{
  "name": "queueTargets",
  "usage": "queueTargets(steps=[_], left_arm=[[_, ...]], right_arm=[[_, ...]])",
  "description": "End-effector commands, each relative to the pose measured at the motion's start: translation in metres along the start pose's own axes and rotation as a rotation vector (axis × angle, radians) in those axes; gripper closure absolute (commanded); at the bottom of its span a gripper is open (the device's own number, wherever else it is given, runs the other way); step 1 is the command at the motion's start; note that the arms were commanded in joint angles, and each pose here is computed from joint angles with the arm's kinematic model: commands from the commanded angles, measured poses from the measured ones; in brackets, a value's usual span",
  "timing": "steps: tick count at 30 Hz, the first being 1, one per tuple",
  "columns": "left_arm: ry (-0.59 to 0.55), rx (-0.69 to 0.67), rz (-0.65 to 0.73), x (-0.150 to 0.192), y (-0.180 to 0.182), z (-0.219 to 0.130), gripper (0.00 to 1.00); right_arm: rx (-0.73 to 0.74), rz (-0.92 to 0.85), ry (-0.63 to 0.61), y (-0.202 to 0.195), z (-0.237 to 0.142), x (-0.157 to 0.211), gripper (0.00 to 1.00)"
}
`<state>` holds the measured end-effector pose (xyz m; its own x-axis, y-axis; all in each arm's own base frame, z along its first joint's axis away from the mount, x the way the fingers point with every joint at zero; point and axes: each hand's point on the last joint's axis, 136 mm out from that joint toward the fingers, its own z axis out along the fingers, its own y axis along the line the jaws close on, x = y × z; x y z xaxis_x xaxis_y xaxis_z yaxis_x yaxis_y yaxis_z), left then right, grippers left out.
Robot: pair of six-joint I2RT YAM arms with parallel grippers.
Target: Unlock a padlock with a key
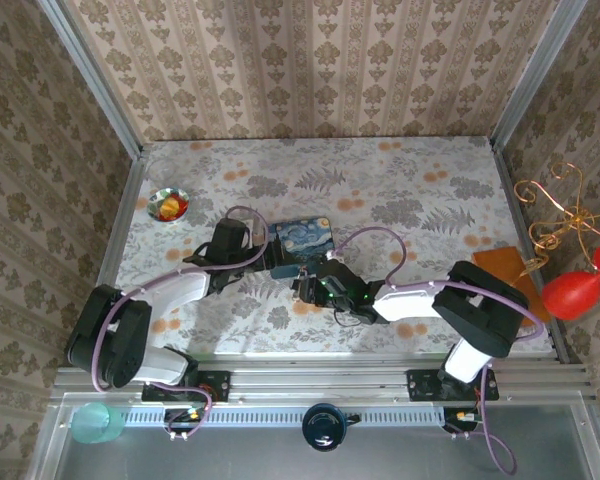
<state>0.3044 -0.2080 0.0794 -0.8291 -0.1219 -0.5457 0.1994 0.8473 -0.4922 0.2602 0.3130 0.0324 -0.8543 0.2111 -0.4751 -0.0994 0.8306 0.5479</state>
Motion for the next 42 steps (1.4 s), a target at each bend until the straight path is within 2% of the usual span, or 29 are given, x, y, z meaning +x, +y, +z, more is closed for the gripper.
queueTargets(steps=[1, 11, 20, 29, 42], left_arm=[[-0.002, -0.052, -0.036, -0.002, 0.012, 0.005, 0.31], [0.028, -0.054, -0.050, 0.007, 0.015, 0.007, 0.32], [0.029, -0.066, -0.052, 0.008, 0.015, 0.000, 0.32], [0.038, -0.091, -0.057, 0.009, 0.019, -0.001, 0.32], [0.041, -0.116, -0.072, 0.010, 0.022, 0.004, 0.34]], right_arm=[[0.016, -0.004, -0.035, 0.004, 0.007, -0.007, 0.56], [0.050, -0.024, -0.046, 0.007, 0.014, -0.013, 0.58], [0.079, 0.037, 0.015, 0.000, 0.031, -0.013, 0.61], [0.074, 0.080, 0.030, -0.009, 0.031, -0.002, 0.70], [0.082, 0.105, 0.013, -0.010, 0.026, 0.003, 0.66]])
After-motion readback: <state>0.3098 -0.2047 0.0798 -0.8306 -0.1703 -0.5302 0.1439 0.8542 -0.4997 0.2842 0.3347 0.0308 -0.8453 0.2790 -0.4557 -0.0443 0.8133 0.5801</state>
